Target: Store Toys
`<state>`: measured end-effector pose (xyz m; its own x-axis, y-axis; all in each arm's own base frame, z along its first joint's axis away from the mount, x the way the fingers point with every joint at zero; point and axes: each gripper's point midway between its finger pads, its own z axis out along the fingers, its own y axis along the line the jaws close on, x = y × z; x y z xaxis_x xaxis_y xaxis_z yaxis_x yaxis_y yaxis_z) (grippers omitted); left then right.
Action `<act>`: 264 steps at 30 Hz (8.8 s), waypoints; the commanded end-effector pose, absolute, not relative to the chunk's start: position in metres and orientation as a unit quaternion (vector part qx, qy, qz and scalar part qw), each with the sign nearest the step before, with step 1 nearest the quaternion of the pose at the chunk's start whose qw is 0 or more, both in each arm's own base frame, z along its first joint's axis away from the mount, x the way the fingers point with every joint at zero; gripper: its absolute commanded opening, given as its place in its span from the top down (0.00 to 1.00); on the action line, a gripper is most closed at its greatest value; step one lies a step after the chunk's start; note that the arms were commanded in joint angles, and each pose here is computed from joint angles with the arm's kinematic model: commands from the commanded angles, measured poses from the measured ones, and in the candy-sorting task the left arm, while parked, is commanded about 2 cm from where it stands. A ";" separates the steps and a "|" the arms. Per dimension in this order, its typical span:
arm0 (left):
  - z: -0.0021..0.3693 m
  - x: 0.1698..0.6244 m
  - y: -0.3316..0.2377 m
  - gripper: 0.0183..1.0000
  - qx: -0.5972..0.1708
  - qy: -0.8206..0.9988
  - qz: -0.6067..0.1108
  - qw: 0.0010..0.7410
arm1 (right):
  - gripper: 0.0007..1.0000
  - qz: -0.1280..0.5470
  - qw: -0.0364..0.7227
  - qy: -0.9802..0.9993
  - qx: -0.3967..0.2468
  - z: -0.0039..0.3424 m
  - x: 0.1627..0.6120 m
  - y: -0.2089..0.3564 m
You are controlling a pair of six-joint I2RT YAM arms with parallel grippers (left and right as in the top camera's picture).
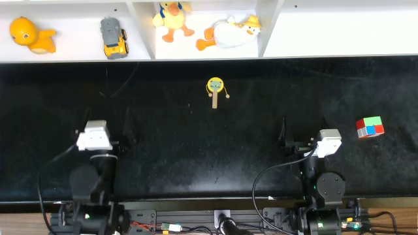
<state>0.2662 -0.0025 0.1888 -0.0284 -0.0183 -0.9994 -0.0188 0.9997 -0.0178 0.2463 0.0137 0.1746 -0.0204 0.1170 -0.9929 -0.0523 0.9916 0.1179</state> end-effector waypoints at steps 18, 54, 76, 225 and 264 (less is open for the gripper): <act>0.157 0.246 -0.008 0.00 0.030 0.733 0.016 0.679 | 0.01 0.058 0.700 0.711 0.023 0.172 0.247 0.013; 0.157 0.246 -0.008 0.00 0.030 0.733 0.015 0.679 | 0.01 0.059 0.700 0.711 0.028 0.172 0.246 0.011; 0.157 0.246 -0.008 0.00 0.030 0.733 0.015 0.679 | 0.01 0.113 0.460 0.877 -0.086 0.155 0.268 0.081; 0.157 0.246 -0.008 0.00 0.030 0.733 0.015 0.679 | 0.96 -0.110 0.318 0.920 -0.199 0.153 0.481 0.013; 0.157 0.246 -0.008 0.00 0.030 0.733 0.016 0.679 | 0.00 -0.104 0.267 0.951 -0.116 0.117 0.441 -0.028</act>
